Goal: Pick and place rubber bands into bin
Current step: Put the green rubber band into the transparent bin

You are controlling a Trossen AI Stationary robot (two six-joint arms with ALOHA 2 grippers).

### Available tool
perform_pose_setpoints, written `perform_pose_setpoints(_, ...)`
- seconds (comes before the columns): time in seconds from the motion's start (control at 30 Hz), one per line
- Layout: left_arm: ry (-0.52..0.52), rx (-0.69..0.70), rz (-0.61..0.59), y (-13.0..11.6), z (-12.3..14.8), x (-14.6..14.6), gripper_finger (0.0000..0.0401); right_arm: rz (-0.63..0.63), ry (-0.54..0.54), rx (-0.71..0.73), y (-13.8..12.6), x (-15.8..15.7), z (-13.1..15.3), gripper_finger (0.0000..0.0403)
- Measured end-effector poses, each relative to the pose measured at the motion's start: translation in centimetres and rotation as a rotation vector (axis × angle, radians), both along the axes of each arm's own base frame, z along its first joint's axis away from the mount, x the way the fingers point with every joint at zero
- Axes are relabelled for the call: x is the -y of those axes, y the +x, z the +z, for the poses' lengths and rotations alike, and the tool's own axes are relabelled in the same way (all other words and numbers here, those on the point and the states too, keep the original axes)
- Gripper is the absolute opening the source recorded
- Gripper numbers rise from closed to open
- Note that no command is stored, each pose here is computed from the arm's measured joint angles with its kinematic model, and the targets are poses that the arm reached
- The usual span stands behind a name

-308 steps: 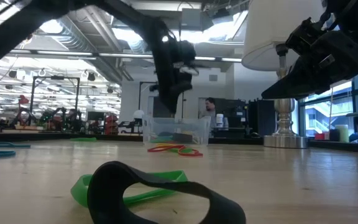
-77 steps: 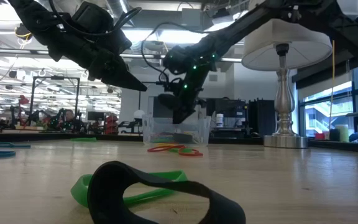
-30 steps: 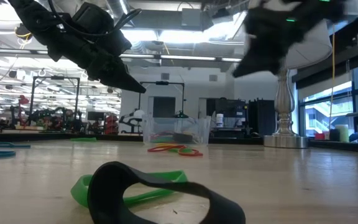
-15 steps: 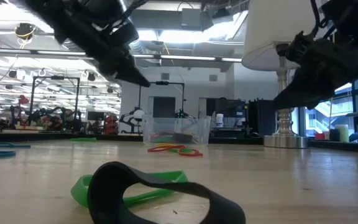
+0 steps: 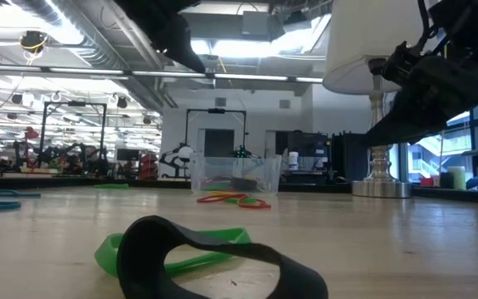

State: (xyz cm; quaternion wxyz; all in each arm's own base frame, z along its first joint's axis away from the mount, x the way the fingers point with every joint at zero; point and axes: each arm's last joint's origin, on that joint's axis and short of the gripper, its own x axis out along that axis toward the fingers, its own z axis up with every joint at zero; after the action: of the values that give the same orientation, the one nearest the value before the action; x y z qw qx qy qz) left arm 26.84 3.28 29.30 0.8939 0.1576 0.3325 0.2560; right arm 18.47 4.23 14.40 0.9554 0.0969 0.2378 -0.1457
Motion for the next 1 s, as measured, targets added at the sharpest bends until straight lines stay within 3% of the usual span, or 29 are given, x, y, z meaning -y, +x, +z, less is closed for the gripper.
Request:
perform_pose_setpoints(0.2,-0.075,-0.035,0.233,-1.4,1.2,-3.2,0.0003,0.009,-0.016,-0.005,0.0,0.0,0.0,0.0016)
perform_pose_setpoints(0.5,-0.252,0.017,0.655,-4.4,0.0,-9.6,0.0003,0.009,-0.016,-0.005,0.0,0.0,0.0,0.0016)
perform_pose_setpoints(0.77,-0.501,-0.087,0.630,-4.0,-3.7,-13.3,0.0003,0.009,-0.017,-0.005,0.0,0.0,0.0,0.0016)
perform_pose_setpoints(1.0,-0.453,-0.359,0.524,-2.6,-8.0,-15.0,0.0004,0.009,-0.017,-0.006,0.0,0.0,0.0,0.0016)
